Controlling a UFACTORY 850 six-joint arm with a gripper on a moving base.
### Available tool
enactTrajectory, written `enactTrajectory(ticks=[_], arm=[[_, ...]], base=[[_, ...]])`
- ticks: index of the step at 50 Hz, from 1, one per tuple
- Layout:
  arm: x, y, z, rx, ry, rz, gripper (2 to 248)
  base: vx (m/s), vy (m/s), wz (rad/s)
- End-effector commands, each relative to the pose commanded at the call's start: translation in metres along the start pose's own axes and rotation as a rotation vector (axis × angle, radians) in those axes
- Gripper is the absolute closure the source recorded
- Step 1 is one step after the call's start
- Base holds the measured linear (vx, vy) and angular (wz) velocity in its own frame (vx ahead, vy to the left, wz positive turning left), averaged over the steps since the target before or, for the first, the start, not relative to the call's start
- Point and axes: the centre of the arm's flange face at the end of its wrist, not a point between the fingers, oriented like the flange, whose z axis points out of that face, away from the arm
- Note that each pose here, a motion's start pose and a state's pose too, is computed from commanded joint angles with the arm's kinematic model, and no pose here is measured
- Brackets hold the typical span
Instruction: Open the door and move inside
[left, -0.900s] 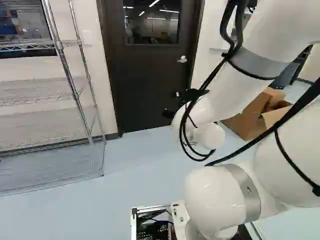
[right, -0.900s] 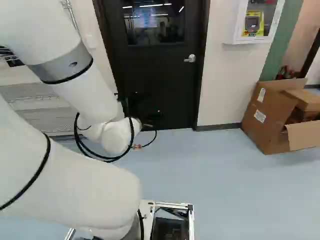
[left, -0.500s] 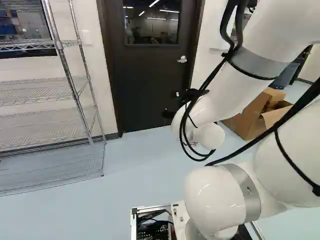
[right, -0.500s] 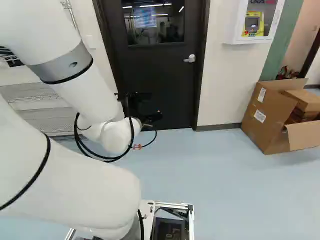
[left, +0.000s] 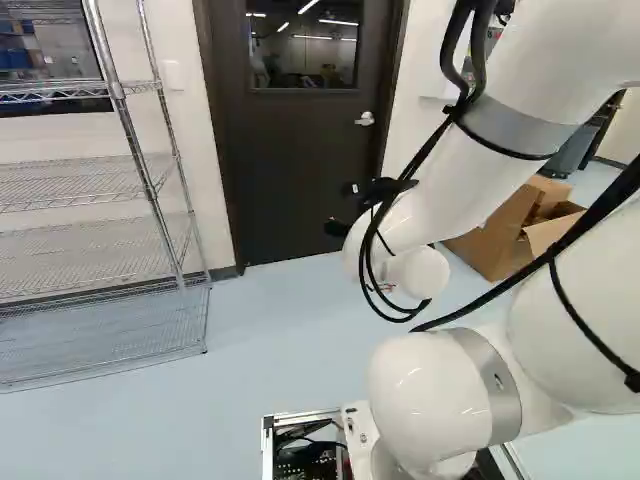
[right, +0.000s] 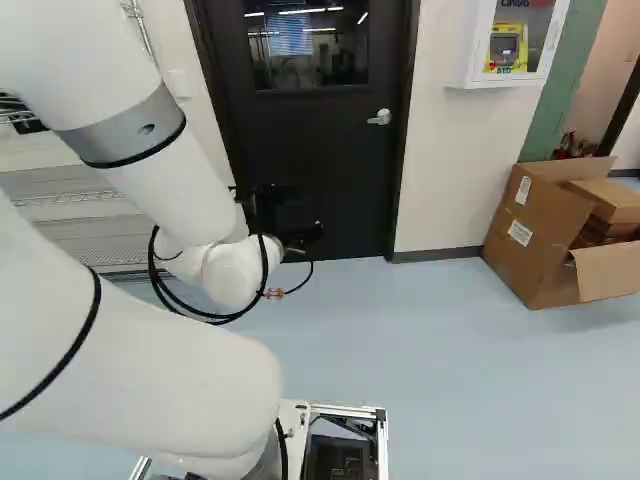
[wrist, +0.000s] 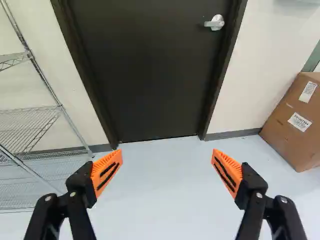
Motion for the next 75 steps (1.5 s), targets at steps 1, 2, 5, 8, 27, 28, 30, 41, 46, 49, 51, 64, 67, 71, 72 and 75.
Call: enactTrajectory(ticks=[1, 2, 5, 8, 27, 28, 30, 41, 46, 49, 51, 64, 67, 71, 72, 75], arm=[[0.0000, 0.0000, 0.0000, 0.000, 0.000, 0.000, 3], [0.0000, 0.0000, 0.0000, 0.000, 0.000, 0.000, 3], [0.0000, 0.0000, 0.0000, 0.000, 0.000, 0.000, 3], [0.0000, 0.0000, 0.0000, 0.000, 0.000, 0.000, 3], [0.0000, 0.0000, 0.0000, 0.000, 0.000, 0.000, 3], [0.0000, 0.0000, 0.0000, 0.000, 0.000, 0.000, 3], [0.0000, 0.0000, 0.0000, 0.000, 0.000, 0.000, 3], [0.0000, 0.0000, 0.0000, 0.000, 0.000, 0.000, 3], [0.0000, 0.0000, 0.0000, 0.000, 0.000, 0.000, 3], [0.0000, 0.0000, 0.0000, 0.000, 0.000, 0.000, 3], [0.0000, 0.0000, 0.0000, 0.000, 0.000, 0.000, 3], [0.0000, 0.0000, 0.0000, 0.000, 0.000, 0.000, 3], [0.0000, 0.0000, 0.0000, 0.000, 0.000, 0.000, 3], [0.0000, 0.0000, 0.0000, 0.000, 0.000, 0.000, 3], [0.0000, 0.0000, 0.0000, 0.000, 0.000, 0.000, 3], [0.0000, 0.0000, 0.0000, 0.000, 0.000, 0.000, 3]], base=[[0.000, 0.000, 0.000], [0.020, 0.003, 0.006], [0.038, 0.002, -0.005], [0.061, -0.020, -0.106], [0.054, -0.040, -0.205], [0.065, -0.051, -0.262], [0.071, -0.047, -0.255], [0.074, -0.034, -0.088], [0.093, -0.026, -0.006], [0.094, -0.033, -0.004], [0.097, -0.033, -0.007], [0.110, -0.033, -0.006], [0.128, -0.040, -0.001], [0.136, -0.036, -0.001], [0.130, -0.036, 0.005], [0.139, -0.039, -0.001]])
